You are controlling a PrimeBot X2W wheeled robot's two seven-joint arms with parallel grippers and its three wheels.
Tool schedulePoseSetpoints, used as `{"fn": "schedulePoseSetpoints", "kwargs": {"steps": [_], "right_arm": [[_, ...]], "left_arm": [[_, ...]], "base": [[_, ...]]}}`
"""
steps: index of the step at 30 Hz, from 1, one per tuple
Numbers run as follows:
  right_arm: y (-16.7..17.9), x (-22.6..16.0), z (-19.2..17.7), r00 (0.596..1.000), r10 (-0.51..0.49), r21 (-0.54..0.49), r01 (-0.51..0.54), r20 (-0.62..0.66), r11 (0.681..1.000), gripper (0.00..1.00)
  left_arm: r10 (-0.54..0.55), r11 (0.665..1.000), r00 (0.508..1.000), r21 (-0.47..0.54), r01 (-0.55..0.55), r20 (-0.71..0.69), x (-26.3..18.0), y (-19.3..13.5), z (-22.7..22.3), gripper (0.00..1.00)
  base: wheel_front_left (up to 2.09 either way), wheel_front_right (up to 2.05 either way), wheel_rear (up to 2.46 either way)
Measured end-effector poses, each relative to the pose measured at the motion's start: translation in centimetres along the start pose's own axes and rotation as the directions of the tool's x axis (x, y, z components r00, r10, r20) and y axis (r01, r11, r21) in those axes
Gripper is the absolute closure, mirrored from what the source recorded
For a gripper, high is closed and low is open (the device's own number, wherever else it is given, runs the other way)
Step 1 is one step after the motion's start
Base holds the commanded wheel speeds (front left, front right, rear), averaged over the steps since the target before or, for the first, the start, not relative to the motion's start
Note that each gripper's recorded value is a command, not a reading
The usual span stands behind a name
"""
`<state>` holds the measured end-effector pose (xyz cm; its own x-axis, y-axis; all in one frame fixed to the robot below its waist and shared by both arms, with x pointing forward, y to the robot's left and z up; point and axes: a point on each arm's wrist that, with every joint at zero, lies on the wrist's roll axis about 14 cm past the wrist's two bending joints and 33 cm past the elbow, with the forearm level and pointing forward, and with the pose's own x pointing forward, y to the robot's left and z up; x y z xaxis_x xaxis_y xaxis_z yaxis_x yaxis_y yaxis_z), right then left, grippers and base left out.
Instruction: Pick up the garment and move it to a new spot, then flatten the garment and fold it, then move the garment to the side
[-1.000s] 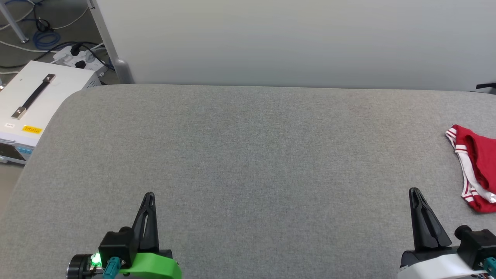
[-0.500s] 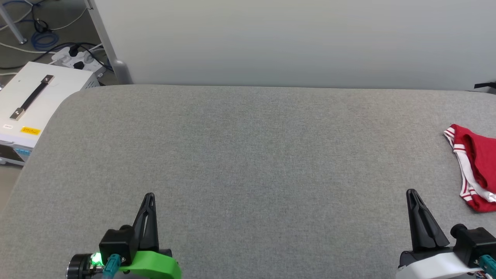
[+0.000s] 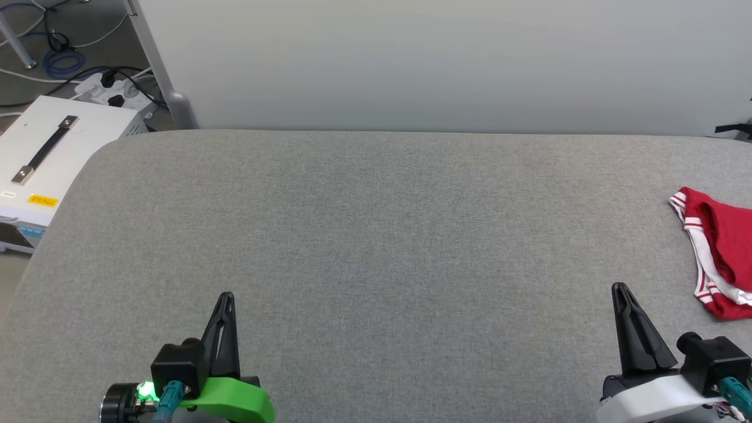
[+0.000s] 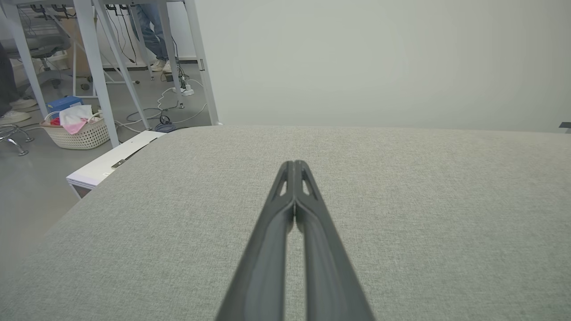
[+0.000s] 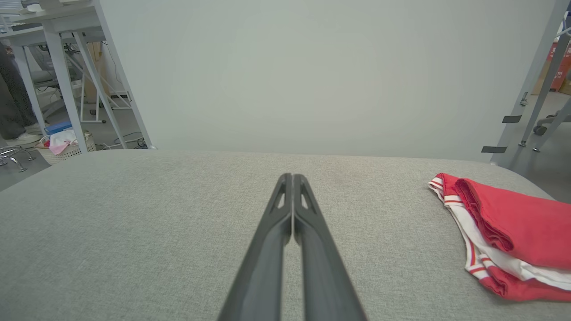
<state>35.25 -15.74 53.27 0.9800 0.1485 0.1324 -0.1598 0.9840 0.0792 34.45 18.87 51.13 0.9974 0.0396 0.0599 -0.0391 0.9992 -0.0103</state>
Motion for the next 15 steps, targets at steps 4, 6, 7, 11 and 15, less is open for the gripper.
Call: {"fn": "schedulePoseSetpoints", "kwargs": {"steps": [4, 6, 7, 11, 15], "right_arm": [[-0.03, -0.05, -0.19, 1.000, -0.001, -0.005, 0.001, -0.011, 1.000, 1.00], [-0.06, -0.06, -0.31, 1.000, -0.002, -0.006, 0.002, -0.019, 1.000, 1.00], [-0.07, -0.06, -0.34, 1.000, -0.003, -0.006, 0.002, -0.021, 1.000, 1.00], [-0.08, 0.02, -0.35, 1.000, -0.003, -0.013, 0.002, -0.026, 1.000, 1.00], [-0.07, 0.17, -0.32, 1.000, -0.002, -0.020, 0.002, -0.029, 1.000, 1.00]], "left_arm": [[-0.002, 1.000, 1.000, 0.005, 0.002, -0.006, 0.05, -0.03, -0.04, 1.00], [-0.003, 1.000, 1.000, 0.006, 0.003, -0.007, 0.08, -0.06, -0.03, 1.00], [-0.003, 1.000, 1.000, 0.006, 0.003, -0.009, 0.10, -0.07, -0.05, 1.00], [-0.005, 1.000, 1.000, 0.007, 0.005, -0.014, 0.16, -0.12, -0.08, 1.00], [-0.007, 1.000, 1.000, 0.011, 0.007, -0.018, 0.27, -0.17, -0.07, 1.00]], "base": [[0.00, 0.00, 0.00], [0.00, 0.00, 0.00], [0.00, 0.00, 0.00], [0.00, 0.00, 0.00], [0.00, 0.00, 0.00]]}}
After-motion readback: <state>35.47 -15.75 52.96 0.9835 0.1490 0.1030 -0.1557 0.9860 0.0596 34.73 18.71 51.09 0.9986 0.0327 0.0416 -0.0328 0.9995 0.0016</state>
